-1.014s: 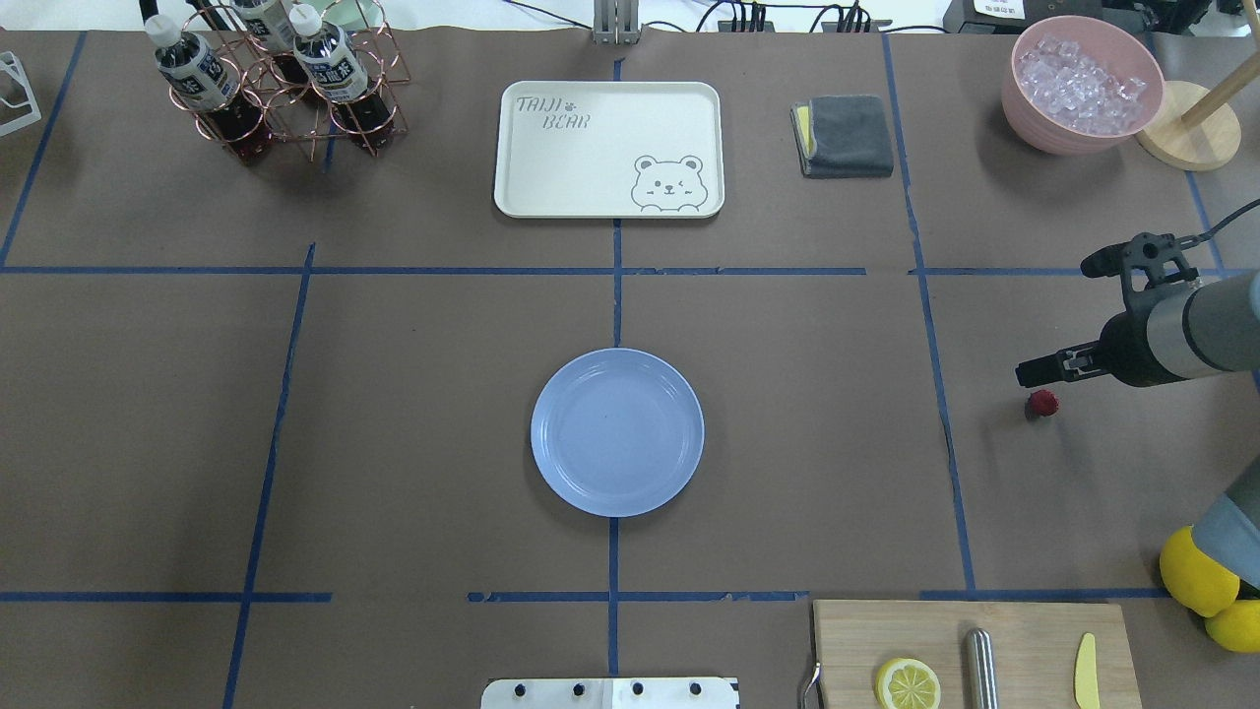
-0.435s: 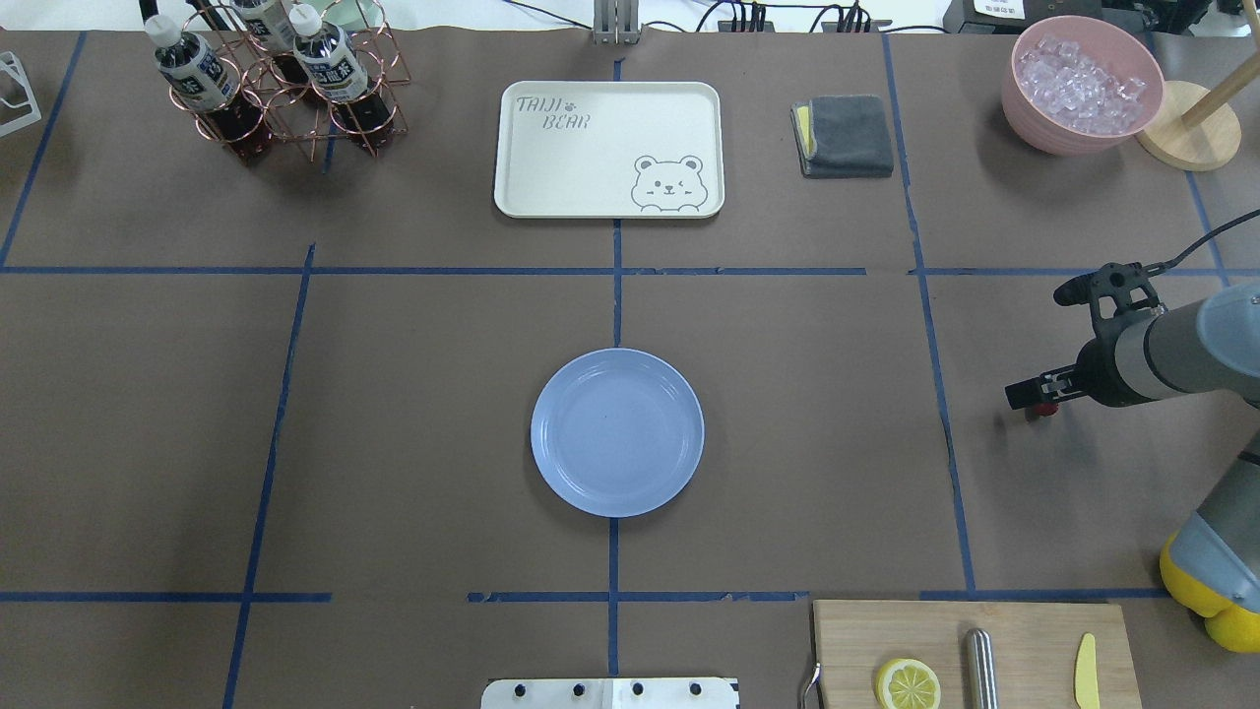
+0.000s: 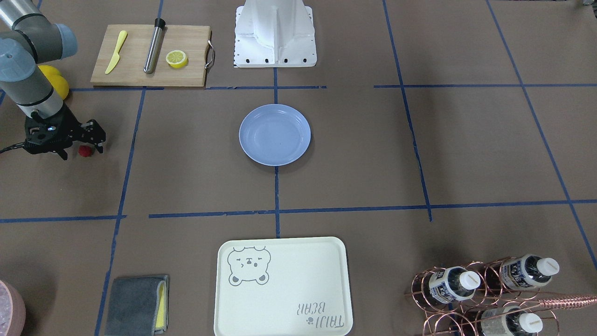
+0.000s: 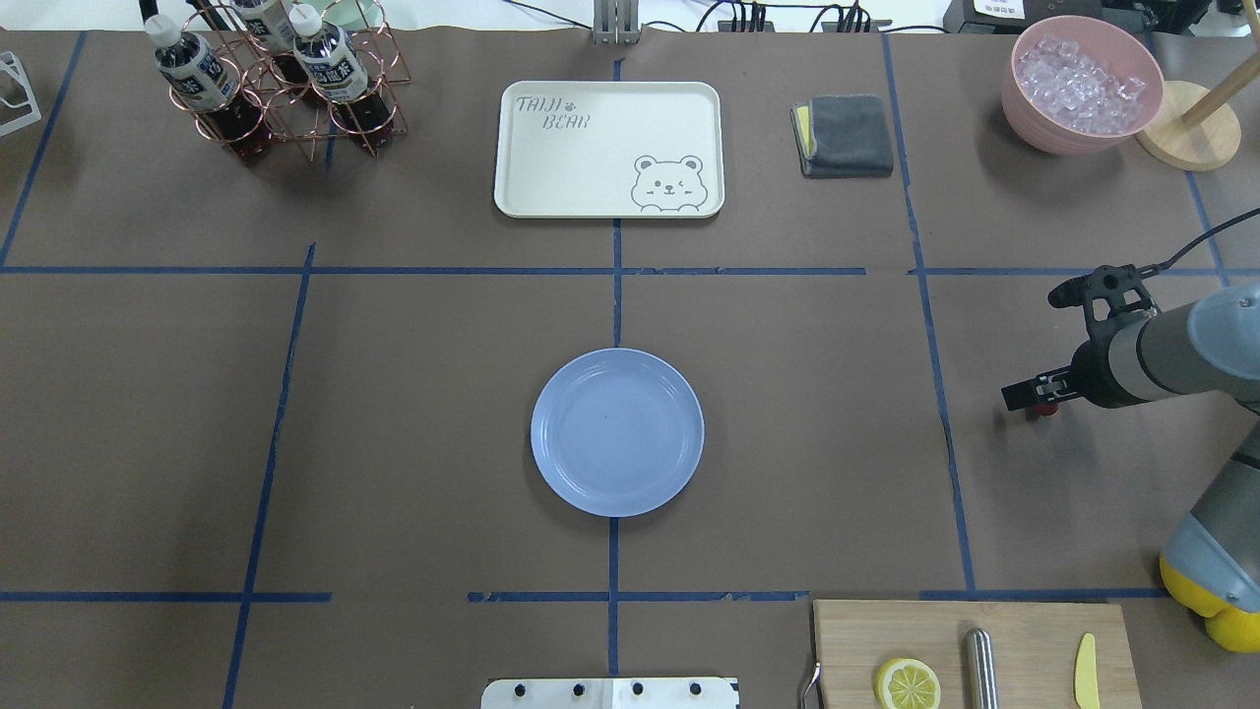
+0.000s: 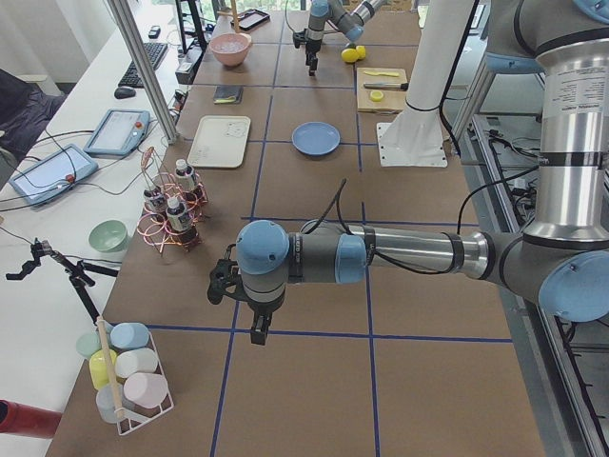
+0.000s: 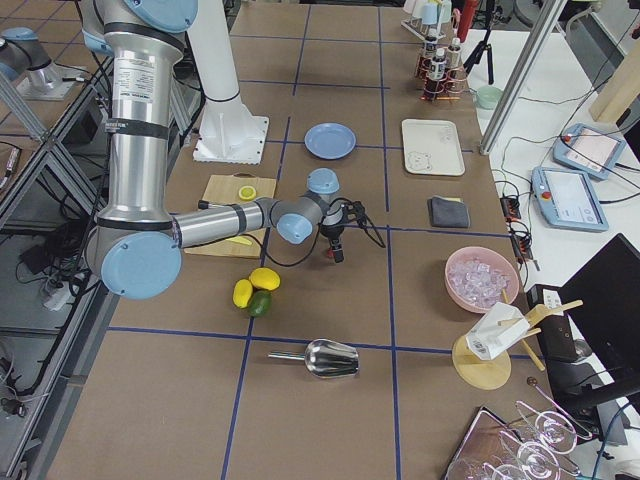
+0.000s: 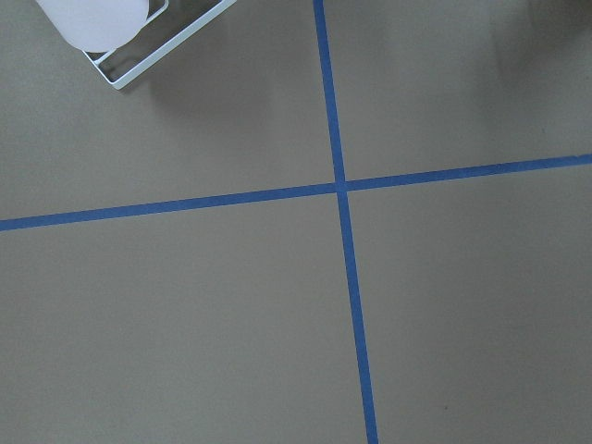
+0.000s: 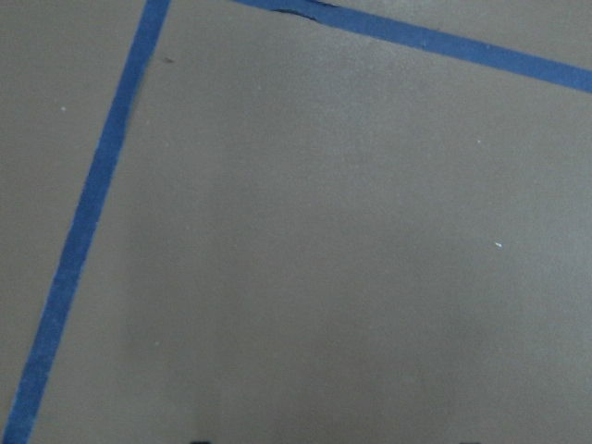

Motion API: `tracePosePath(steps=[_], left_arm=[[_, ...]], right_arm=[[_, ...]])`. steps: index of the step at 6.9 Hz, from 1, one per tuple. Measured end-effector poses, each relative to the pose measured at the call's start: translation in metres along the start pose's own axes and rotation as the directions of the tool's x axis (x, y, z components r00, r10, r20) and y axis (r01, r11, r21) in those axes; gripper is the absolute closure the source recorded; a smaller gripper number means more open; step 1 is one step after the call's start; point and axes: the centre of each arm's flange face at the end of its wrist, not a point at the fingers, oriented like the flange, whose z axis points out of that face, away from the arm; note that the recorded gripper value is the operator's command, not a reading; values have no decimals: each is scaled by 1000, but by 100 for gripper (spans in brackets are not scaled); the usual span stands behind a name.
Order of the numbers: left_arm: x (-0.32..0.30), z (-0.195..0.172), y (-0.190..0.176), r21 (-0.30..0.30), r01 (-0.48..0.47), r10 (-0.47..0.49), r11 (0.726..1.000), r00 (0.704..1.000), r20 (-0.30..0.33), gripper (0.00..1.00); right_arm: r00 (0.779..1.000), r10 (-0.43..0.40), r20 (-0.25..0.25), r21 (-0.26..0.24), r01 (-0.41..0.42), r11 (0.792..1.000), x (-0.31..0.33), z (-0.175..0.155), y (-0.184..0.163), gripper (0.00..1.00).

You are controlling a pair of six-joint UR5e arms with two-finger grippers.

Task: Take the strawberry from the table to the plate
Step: 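Close the right gripper on the strawberry and lift it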

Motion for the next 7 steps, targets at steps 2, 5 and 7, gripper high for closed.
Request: tracePosePath(steps=[2, 5, 7], left_arm=[[0, 0, 0, 0, 0, 0, 1000, 1000, -1, 0], [0, 0, 0, 3, -3, 3, 1000, 1000, -1, 0], [1, 0, -1, 5, -6, 6, 1000, 1000, -1, 0]], right_arm=[[1000, 0, -2, -4, 0, 1000, 1, 1, 2, 19], [1000, 1, -6, -8, -1, 1000, 3, 2, 5, 84], [1000, 3, -4, -10, -3, 1000, 4, 2, 5, 100]])
